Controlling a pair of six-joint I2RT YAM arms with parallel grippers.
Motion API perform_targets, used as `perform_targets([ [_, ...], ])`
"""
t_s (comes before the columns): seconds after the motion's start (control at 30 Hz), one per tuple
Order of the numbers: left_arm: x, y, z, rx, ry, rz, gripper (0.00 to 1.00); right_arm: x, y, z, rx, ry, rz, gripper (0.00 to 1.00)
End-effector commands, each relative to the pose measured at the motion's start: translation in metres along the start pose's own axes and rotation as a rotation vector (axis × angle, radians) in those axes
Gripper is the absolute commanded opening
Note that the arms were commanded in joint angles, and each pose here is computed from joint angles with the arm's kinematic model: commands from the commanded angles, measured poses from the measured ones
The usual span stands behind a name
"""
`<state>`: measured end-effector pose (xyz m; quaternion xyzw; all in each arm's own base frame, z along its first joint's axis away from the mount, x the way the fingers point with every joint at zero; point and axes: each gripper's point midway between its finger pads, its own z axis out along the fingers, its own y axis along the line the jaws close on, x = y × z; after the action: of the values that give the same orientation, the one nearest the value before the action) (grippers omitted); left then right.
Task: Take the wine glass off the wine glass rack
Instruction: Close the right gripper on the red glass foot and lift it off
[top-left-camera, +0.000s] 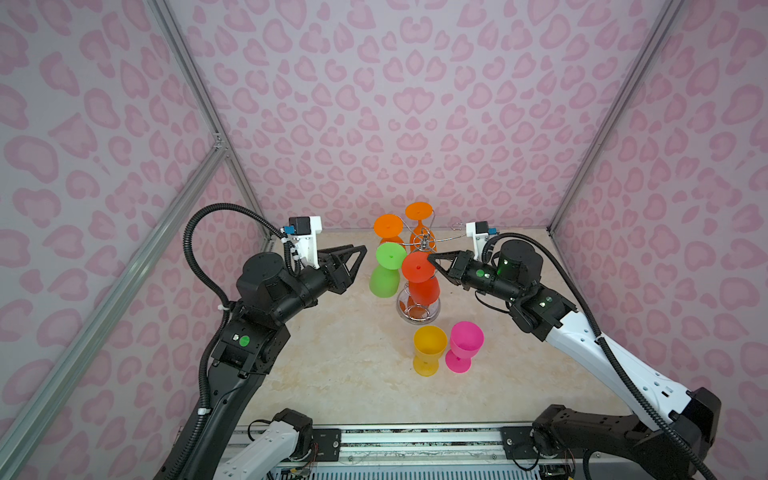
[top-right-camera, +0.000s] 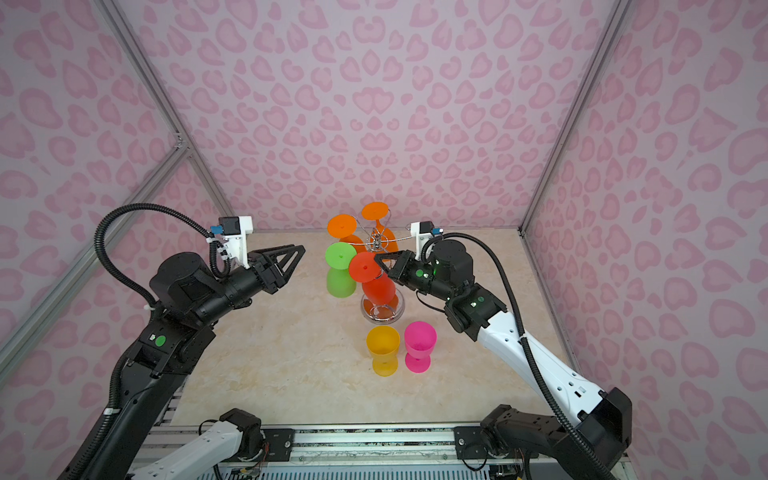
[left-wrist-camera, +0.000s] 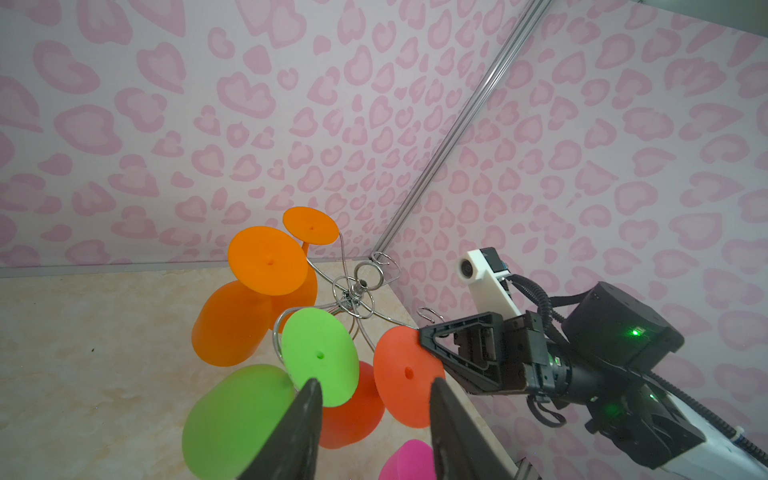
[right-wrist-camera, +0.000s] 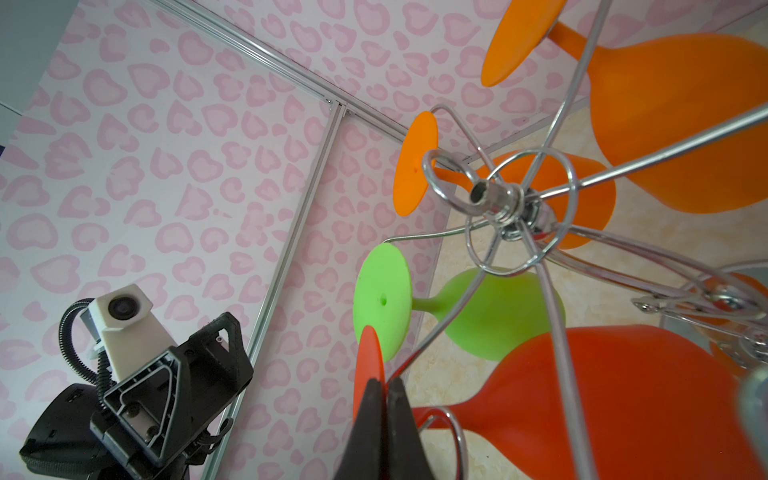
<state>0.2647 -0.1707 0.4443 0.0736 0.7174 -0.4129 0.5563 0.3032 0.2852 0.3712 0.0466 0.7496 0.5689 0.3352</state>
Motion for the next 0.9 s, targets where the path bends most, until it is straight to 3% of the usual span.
perform_targets([
  [0.0,-0.002,-0.002,-0.001,0.009,-0.01,0.017,0.45,-0.008,0.005,0.002,-0.022,-0.027,-0.022,0.0],
  [0.5,-0.003,-0.003,0.0,0.013,-0.005,0.014,0.45,-0.036,0.0,-0.009,-0.03,-0.092,0.001,0.0],
  [0.87,-0.004,-0.003,0.003,0.017,0.002,0.014,0.45,-0.046,-0.004,-0.045,-0.066,-0.147,0.053,0.0],
])
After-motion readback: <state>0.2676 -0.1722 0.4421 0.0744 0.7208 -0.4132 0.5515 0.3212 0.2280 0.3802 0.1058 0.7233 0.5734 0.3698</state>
